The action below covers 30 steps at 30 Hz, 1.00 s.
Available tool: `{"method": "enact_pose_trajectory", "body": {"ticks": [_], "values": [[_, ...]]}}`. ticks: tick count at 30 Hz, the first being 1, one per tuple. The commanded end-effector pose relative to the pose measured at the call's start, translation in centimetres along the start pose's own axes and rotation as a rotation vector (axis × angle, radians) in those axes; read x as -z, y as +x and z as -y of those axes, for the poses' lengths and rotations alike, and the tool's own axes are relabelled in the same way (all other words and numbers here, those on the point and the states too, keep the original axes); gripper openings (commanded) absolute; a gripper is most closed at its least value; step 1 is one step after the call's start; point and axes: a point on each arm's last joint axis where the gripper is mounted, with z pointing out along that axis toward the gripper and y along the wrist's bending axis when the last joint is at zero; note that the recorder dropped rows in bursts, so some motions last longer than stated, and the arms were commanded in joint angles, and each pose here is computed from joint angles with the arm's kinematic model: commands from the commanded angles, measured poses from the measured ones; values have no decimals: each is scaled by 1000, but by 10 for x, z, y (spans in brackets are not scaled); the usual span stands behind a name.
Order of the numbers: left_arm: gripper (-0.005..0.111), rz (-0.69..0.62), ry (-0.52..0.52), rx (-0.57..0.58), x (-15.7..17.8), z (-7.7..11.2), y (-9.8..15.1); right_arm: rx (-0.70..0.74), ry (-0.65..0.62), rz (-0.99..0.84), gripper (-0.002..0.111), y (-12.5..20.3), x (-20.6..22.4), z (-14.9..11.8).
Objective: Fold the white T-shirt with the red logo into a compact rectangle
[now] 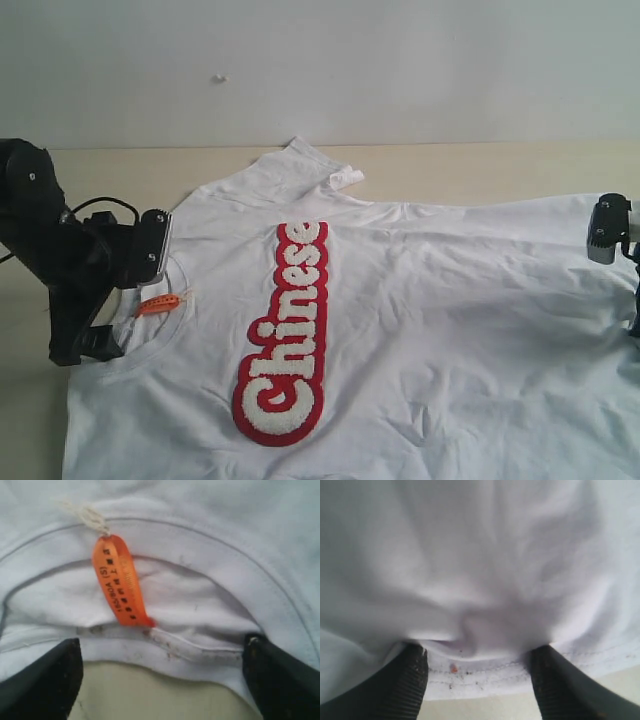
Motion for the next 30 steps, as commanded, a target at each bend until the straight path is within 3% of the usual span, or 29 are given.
{"method": "enact_pose_trajectory", "body": {"ticks": [1, 20, 30], "values": [[83, -12, 27, -3, -24, 4, 3, -36, 1, 24, 59, -2, -16, -1], [83, -84, 278, -23, -95, 35, 18, -42, 20, 37, 59, -3, -16, 1], [83, -113, 234, -125, -96, 31, 22, -56, 40, 56, 59, -5, -16, 3]]}}
